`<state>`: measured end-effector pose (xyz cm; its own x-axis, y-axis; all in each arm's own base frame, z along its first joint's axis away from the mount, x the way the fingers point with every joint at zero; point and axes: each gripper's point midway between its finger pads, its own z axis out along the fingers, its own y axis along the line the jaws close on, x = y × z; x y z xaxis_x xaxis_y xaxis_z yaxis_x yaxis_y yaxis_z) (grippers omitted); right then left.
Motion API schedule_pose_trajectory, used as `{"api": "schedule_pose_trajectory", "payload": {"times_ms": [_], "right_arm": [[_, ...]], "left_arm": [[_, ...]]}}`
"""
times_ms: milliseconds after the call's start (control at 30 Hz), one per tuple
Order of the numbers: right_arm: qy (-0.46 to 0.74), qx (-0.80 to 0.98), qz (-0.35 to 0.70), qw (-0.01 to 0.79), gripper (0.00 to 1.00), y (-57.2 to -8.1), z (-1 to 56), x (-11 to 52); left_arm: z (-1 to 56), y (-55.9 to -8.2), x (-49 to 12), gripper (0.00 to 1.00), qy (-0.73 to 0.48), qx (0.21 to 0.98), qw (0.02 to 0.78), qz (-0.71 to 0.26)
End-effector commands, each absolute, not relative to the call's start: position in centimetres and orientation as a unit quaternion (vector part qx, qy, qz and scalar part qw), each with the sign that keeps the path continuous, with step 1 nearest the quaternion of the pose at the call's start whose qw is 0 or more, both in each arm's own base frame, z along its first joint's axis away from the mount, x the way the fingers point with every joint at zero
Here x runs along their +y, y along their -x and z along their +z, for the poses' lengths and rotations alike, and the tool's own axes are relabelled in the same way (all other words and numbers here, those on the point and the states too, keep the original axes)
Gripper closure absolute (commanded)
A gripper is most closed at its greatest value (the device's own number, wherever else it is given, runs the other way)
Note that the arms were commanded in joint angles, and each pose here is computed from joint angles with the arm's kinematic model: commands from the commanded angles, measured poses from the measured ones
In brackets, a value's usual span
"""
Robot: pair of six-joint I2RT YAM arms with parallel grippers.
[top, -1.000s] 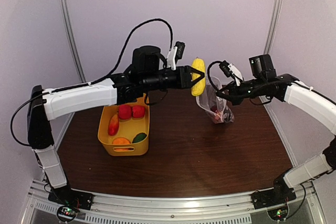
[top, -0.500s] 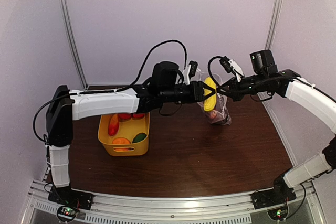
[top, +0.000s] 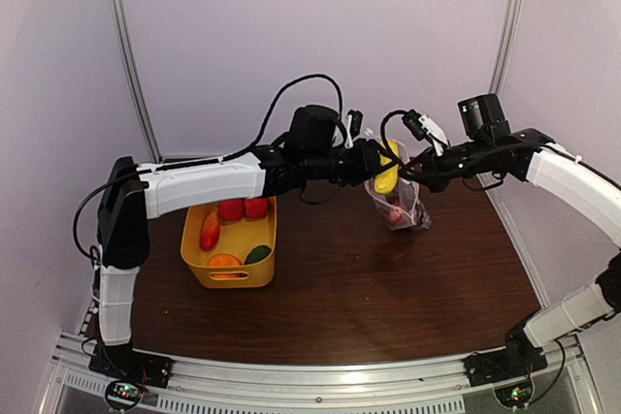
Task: Place the food in the zip-top bag and seal the zipper
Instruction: Place the fake fruit in the zipper food storage bag.
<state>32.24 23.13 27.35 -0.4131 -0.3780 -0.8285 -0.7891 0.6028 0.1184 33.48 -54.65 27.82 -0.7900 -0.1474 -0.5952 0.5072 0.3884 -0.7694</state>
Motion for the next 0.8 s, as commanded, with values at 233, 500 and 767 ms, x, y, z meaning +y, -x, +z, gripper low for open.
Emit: {"api": "schedule_pose_trajectory", "payload": {"times_ms": [233,500,767], "right_arm": [[0.378,0.774,0.298,0.412,1.0,-31.4,29.8,25.1],[0.377,0.774,0.291,0.418,1.0,-31.3,30.0,24.7],[0.374,0.778,0.287,0.417,1.0,-31.5,29.3,24.6]], "left_arm": [[25.6,-34.1,-54.7,0.45,-0.088,0.801,0.286,-0.519],[28.8,-34.4,-54.4,0.02,-0.112,0.787,0.33,-0.509],[34.7,-31.4,-53.7,0.02,-0.18,0.72,0.368,-0.56]]}}
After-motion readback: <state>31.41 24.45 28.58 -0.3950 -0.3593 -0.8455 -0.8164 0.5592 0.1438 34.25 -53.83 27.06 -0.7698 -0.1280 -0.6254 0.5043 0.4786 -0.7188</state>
